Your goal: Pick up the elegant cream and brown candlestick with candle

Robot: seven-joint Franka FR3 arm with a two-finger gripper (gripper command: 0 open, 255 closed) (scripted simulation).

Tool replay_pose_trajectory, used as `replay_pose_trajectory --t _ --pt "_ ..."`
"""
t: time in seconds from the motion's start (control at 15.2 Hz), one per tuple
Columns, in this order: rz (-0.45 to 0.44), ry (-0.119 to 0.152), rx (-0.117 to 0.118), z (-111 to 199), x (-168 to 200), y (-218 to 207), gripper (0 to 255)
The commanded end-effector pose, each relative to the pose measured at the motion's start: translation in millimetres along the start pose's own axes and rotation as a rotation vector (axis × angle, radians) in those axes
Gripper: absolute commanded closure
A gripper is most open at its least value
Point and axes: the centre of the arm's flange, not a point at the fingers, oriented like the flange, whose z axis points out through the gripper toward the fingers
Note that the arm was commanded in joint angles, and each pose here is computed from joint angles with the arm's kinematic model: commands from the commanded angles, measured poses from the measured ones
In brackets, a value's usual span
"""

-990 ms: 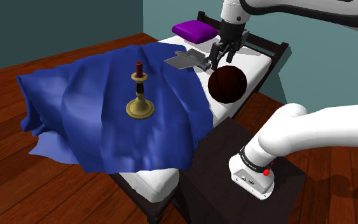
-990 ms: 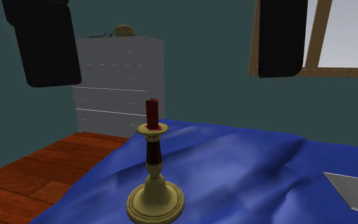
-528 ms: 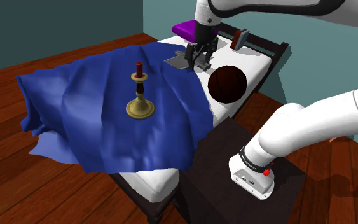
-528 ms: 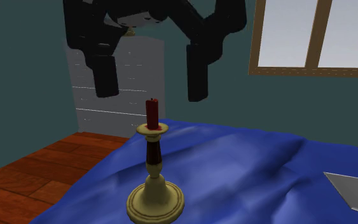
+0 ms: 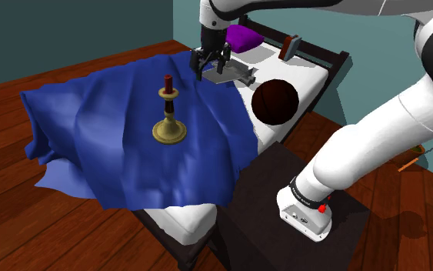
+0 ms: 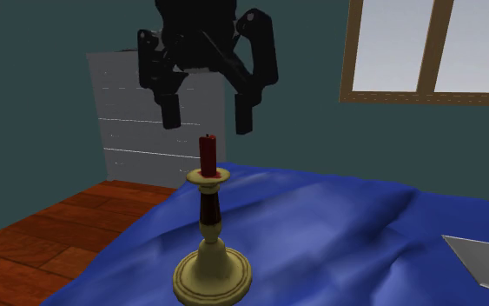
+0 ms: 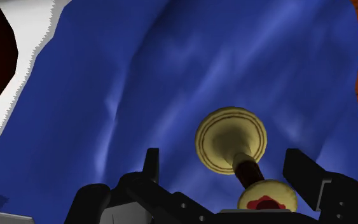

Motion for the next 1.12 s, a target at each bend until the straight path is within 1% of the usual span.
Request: replay_pose_trajectory --t 0.0,0.66,0.73,1.06 --pt "0.002 0.006 0.009 5 18 -13 0" --pt "0.01 0.033 0.049 22 121 -81 0" --pt "0.01 0.033 0.049 22 121 -82 0" --pt "0.01 0.033 0.049 48 121 -82 0"
